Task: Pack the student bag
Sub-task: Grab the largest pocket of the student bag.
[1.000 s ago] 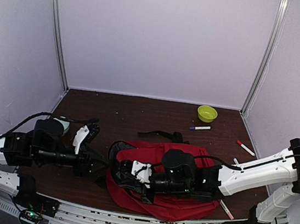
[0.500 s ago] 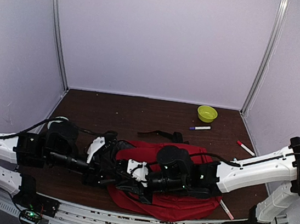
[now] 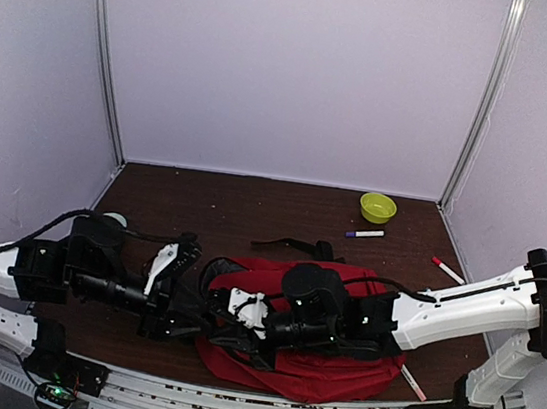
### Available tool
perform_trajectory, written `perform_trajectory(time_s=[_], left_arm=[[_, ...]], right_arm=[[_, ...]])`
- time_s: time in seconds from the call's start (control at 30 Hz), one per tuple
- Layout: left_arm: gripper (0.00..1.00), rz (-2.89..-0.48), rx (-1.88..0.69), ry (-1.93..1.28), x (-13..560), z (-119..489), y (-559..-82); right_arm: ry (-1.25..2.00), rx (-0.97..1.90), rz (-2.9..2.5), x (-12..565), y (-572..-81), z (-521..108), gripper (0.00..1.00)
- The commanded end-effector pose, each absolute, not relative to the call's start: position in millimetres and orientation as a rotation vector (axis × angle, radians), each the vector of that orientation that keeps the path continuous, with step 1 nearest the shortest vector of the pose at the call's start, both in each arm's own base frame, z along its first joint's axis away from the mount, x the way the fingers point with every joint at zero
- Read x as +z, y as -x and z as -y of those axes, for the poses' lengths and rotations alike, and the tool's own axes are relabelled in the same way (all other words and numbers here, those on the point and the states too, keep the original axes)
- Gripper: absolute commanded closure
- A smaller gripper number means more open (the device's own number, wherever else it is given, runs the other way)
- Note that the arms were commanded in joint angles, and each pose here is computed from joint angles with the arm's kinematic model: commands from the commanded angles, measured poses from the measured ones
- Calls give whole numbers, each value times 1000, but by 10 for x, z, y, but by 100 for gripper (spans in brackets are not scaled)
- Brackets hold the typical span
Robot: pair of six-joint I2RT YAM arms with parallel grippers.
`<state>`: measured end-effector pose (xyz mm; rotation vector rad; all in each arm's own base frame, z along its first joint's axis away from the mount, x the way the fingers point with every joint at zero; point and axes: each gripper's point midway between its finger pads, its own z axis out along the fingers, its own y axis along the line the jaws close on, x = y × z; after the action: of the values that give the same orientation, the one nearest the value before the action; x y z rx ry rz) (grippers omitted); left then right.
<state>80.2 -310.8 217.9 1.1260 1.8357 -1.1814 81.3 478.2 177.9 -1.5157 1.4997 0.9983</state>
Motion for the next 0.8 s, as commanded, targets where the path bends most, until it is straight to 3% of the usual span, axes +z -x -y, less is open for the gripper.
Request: perform_trajectory(time_s=[0.0,0.07,0.37,0.6,0.77], left_arm=[[55,-1807,-1203,-1177,2274,3220,-757],[61,-1816,-1197,-1188,2252,3248,-760],[71,-1843,-1198,-1216,2189,3278,-741],[71,-1866,-1194,-1217,2135,3272,-739],[86,-1863,-1189,-1213,2132,3290,-757]], right_arm=[[1484,1023,-1456,1965,-854,-4873,100],[1484,1024,-1458,1965,-852,-4865,100],[1482,1026,-1461,1970,-846,-4845,100],[1474,1032,-1463,1977,-848,-4841,100],[1471,1035,-1463,1974,-845,-4838,100]])
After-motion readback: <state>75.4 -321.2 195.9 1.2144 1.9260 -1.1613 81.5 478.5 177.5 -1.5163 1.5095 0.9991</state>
